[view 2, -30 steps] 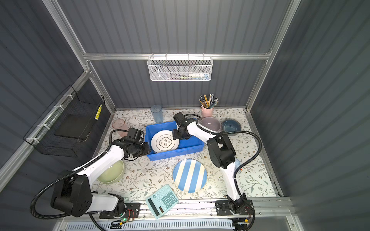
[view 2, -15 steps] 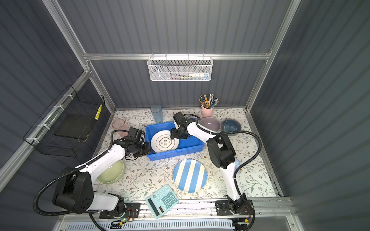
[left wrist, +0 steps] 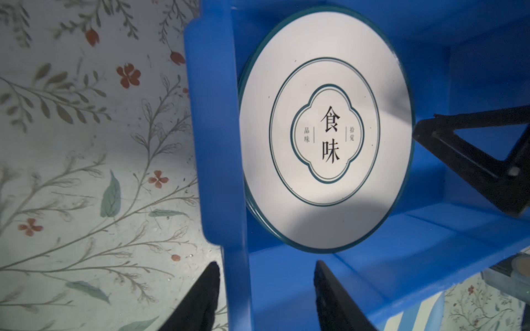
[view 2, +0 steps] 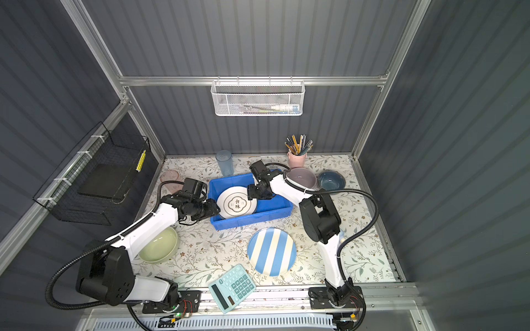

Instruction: Place the mixed dishes into the plastic bin

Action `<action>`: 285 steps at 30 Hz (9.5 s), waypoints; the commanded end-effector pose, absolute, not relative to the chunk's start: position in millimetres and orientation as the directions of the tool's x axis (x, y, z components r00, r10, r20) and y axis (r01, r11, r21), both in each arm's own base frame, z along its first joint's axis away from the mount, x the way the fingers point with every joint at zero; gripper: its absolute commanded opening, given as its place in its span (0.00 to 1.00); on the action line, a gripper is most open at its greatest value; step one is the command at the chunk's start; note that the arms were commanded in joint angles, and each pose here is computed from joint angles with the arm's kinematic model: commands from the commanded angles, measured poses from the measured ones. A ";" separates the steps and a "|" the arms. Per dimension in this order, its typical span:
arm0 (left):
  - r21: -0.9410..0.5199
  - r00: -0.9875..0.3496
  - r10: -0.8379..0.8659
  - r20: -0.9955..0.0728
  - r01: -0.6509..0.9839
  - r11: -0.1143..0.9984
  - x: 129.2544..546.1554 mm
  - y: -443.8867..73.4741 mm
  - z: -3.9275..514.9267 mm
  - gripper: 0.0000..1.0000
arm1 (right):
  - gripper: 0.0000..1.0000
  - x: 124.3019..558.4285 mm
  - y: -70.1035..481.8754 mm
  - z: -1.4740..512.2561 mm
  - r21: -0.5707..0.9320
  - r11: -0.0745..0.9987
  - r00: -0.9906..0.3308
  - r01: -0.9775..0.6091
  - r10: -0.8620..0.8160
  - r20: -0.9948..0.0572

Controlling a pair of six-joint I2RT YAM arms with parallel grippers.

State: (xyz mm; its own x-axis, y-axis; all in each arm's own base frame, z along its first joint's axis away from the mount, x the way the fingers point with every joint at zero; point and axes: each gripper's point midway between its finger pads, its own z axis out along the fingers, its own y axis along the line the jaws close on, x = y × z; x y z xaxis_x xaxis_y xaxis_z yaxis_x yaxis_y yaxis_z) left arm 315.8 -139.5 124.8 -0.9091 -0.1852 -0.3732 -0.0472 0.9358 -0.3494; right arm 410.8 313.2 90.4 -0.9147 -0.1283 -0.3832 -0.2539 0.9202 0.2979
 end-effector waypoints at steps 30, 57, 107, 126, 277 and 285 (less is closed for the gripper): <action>-0.346 -0.833 0.352 -0.426 0.510 0.787 197.1 -256.9 132.3 0.60 | 0.66 210.8 148.4 127.7 0.323 0.944 -0.908 -0.062 0.081 -0.410; -0.333 -0.869 0.397 -0.295 0.483 0.810 184.0 -292.4 53.4 0.37 | 0.54 161.4 151.9 36.7 0.423 0.904 -0.975 0.061 0.145 -0.168; -0.329 -0.882 0.417 -0.222 0.470 0.819 185.5 -306.4 22.4 0.21 | 0.44 163.4 165.6 63.8 0.573 0.818 -0.951 -0.056 0.132 -0.281; -0.319 -0.889 0.410 -0.206 0.457 0.830 185.2 -304.2 18.3 0.19 | 0.44 160.4 139.9 55.0 0.449 0.893 -0.954 0.007 0.140 -0.265; -0.260 -0.962 -0.084 -0.261 -0.014 0.966 289.0 -139.9 91.9 0.14 | 0.00 408.1 242.2 222.4 0.681 0.652 -0.809 -0.333 0.174 -0.562; -0.268 -0.959 -0.103 -0.265 -0.030 0.963 290.1 -140.1 91.9 0.14 | 0.00 417.2 277.8 193.8 0.708 0.618 -0.846 -0.341 0.126 -0.517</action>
